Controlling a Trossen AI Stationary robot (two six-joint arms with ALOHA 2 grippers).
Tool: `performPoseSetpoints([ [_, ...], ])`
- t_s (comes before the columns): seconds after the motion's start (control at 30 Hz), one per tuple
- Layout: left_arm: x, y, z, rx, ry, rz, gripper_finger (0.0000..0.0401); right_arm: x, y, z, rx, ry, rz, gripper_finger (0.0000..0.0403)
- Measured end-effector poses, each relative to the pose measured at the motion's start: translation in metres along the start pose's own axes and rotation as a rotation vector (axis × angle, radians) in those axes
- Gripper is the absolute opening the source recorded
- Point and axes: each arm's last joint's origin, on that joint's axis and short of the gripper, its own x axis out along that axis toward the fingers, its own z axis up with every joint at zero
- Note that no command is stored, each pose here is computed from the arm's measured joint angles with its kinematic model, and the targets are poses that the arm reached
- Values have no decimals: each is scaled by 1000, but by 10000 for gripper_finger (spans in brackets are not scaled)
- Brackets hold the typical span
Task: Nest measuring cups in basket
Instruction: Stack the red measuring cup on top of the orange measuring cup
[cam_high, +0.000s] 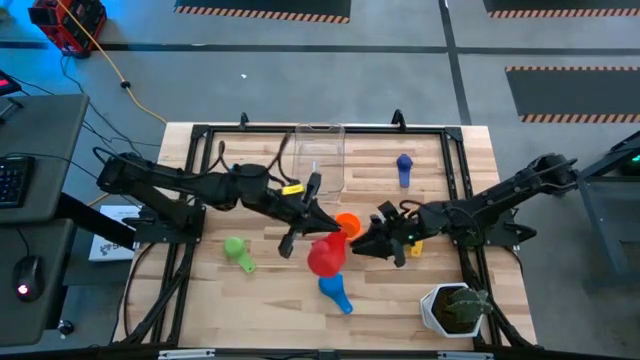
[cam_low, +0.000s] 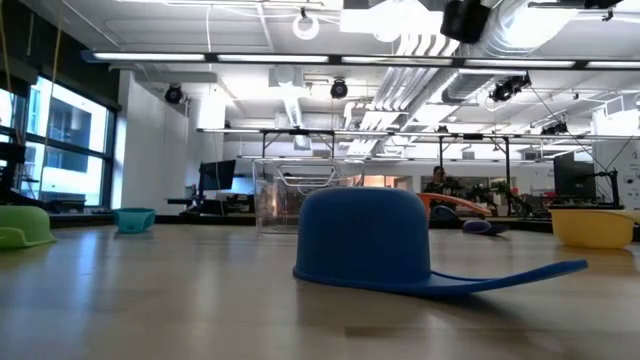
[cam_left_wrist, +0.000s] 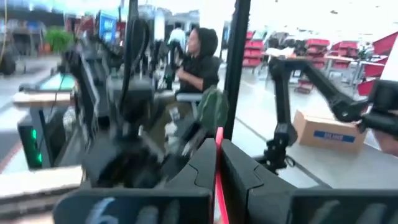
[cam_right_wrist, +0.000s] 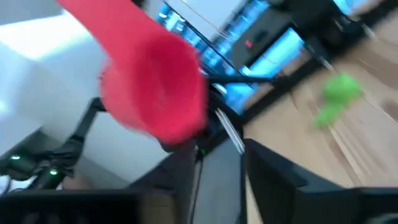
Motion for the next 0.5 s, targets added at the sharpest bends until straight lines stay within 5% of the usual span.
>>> performPoseSetpoints([
  [0.2,3,8,0,-28,-37,33,0,14,13,19,-97,-15,109,233],
  [0.5,5,19,0,-13,-63,88,0,23,23,27,-172,59,111,230],
])
